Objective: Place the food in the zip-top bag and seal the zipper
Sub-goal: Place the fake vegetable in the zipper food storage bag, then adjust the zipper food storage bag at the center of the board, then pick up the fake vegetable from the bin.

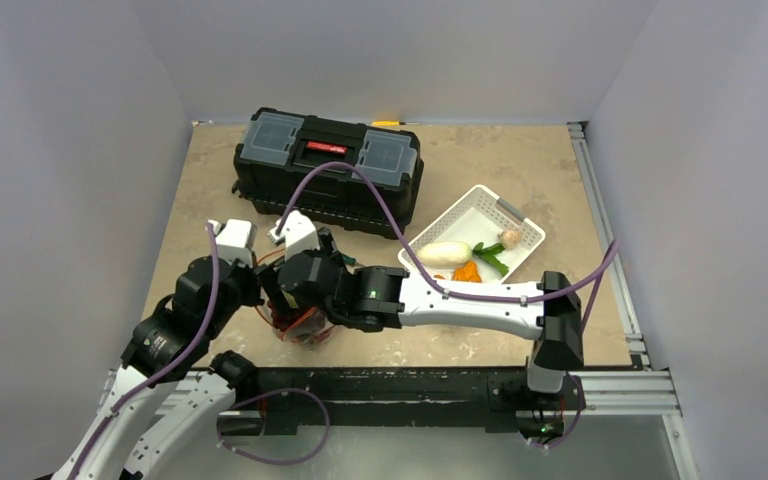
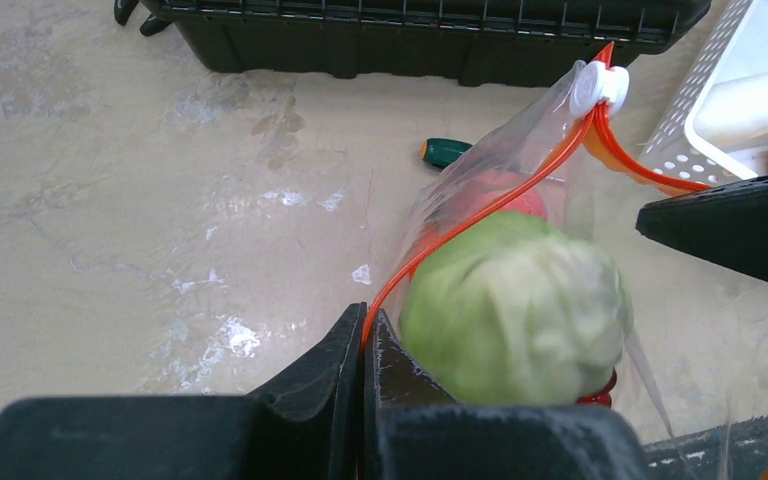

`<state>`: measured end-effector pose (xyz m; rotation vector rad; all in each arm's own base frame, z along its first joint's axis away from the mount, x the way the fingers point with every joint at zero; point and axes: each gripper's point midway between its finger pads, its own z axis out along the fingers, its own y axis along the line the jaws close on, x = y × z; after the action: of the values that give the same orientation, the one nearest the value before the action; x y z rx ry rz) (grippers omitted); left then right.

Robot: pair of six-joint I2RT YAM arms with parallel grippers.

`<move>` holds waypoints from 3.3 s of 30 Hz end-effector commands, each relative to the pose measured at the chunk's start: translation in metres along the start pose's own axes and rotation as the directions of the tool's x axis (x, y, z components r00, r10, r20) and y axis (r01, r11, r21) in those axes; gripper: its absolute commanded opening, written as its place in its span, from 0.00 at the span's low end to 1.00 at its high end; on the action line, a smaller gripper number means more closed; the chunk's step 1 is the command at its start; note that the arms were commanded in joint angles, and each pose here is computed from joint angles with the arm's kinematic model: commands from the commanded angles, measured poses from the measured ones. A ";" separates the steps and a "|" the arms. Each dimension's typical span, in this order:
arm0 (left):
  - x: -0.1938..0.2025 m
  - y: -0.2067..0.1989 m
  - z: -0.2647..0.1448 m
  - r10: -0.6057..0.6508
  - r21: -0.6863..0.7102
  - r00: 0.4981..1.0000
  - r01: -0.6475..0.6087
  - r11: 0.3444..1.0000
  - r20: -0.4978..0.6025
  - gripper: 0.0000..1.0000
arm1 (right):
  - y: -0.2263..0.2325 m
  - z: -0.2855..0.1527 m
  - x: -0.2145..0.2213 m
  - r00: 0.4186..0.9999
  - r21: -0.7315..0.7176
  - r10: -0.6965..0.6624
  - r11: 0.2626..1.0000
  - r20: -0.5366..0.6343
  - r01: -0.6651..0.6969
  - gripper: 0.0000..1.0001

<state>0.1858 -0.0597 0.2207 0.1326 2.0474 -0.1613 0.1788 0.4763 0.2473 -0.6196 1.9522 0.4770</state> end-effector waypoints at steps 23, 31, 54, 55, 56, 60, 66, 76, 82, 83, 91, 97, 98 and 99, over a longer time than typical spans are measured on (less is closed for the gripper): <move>-0.018 -0.005 -0.003 -0.023 0.025 0.997 0.021 0.999 0.068 0.00 | -0.036 -0.035 0.013 0.996 0.037 0.094 0.995 0.005 -0.094 0.54; -0.023 -0.010 -0.008 -0.032 0.066 0.994 0.025 0.998 0.101 0.00 | 0.023 -0.043 -0.042 0.988 -0.207 0.131 0.972 0.082 -0.112 0.00; -0.021 -0.014 -0.006 -0.018 0.083 0.995 0.010 0.997 0.095 0.00 | -0.033 -0.075 -0.069 0.968 -0.077 0.138 0.989 0.210 -0.124 0.58; -0.022 -0.014 -0.006 -0.019 0.083 0.995 0.011 0.996 0.097 0.00 | -0.045 -0.081 -0.072 0.963 -0.051 0.144 0.989 0.226 -0.136 0.60; -0.022 -0.013 -0.006 -0.019 0.083 0.995 0.011 0.996 0.099 0.00 | -0.057 -0.086 -0.072 0.960 -0.025 0.148 0.989 0.238 -0.146 0.62; -0.022 -0.013 -0.006 -0.019 0.083 0.995 0.010 0.996 0.100 0.00 | -0.127 -0.098 -0.062 0.941 0.113 0.199 0.965 0.275 -0.237 0.65; -0.022 -0.013 -0.006 -0.018 0.082 0.995 0.010 0.997 0.097 0.00 | -0.232 -0.101 -0.012 0.901 0.273 0.341 0.870 0.269 -0.411 0.65; -0.021 -0.014 -0.004 -0.016 0.082 0.996 0.008 0.997 0.091 0.00 | -0.310 -0.095 0.074 0.914 0.551 0.372 0.735 0.160 -0.396 0.65; -0.021 -0.013 -0.005 -0.016 0.080 0.996 0.009 0.997 0.092 0.00 | -0.386 -0.095 0.111 0.930 0.780 0.344 0.543 0.130 -0.310 0.63; -0.021 -0.014 -0.005 -0.016 0.080 0.996 0.009 0.997 0.092 0.00 | -0.400 -0.096 0.114 0.933 0.813 0.341 0.506 0.119 -0.289 0.63; -0.021 -0.012 -0.004 -0.018 0.074 0.996 0.011 0.997 0.092 0.00 | -0.466 -0.075 0.144 0.926 0.925 0.378 0.357 -0.019 -0.127 0.64; -0.021 -0.012 -0.005 -0.018 0.073 0.996 0.011 0.997 0.091 0.00 | -0.490 -0.055 0.166 0.917 0.962 0.382 0.274 -0.111 0.002 0.64; -0.021 -0.012 -0.005 -0.019 0.073 0.996 0.012 0.997 0.092 0.00 | -0.493 -0.052 0.169 0.912 0.964 0.389 0.264 -0.132 0.027 0.64; -0.021 -0.012 -0.005 -0.018 0.072 0.996 0.012 0.997 0.090 0.00 | -0.495 -0.052 0.172 0.908 0.966 0.391 0.253 -0.148 0.048 0.64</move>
<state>0.1843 -0.0719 0.2273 0.1614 1.9997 -0.2509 0.3634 0.0300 0.0720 0.3671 2.2643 -0.7122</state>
